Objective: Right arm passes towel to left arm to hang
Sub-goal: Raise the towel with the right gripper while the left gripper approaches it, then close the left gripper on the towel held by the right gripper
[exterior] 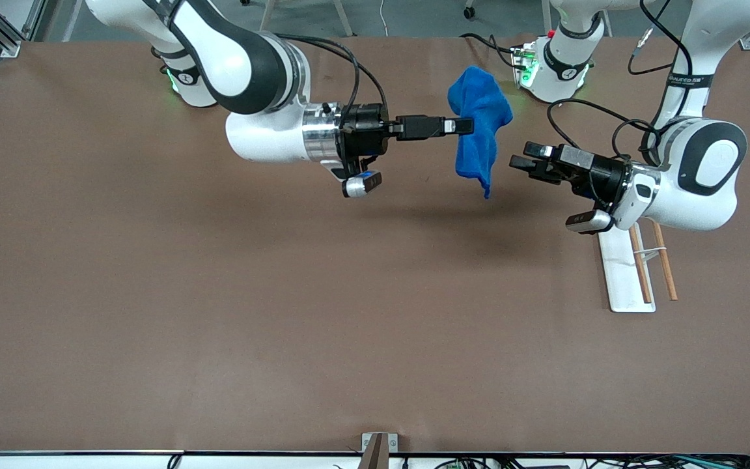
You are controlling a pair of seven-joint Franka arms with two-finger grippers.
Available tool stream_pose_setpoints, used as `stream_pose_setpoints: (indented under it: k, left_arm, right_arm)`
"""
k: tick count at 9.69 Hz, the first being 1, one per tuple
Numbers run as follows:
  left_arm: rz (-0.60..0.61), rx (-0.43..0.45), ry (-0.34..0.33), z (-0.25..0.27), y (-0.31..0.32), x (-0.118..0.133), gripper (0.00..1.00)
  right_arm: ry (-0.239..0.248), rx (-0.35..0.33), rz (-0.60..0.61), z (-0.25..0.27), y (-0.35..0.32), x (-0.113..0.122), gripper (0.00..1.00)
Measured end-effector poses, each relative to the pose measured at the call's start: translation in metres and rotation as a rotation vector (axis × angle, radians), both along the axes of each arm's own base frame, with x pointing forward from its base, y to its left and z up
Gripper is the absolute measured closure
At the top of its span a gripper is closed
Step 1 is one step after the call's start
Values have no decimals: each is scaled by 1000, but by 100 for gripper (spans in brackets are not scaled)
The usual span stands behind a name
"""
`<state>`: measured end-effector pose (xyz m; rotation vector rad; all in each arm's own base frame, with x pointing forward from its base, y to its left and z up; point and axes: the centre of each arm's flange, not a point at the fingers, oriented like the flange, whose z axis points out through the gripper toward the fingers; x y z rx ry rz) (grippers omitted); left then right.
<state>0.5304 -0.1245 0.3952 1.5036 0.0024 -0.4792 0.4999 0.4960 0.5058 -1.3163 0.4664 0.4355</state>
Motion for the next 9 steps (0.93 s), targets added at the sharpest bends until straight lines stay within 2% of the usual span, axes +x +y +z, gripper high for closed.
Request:
stream_pose_setpoints:
  k: [3,7,9]
  left_arm:
    - [73,-111,12,16,-6,-9,3]
    - [80,-146,-9,3,-23,-30,8]
    - [106,-160,-18,-1,-23,-31,12]
  right_arm:
    - [2,15,-1,-9,11,3,93]
    - [-4,45,-7,-9,25,11,93]
    - [-13,51,-14,-9,26,11,93]
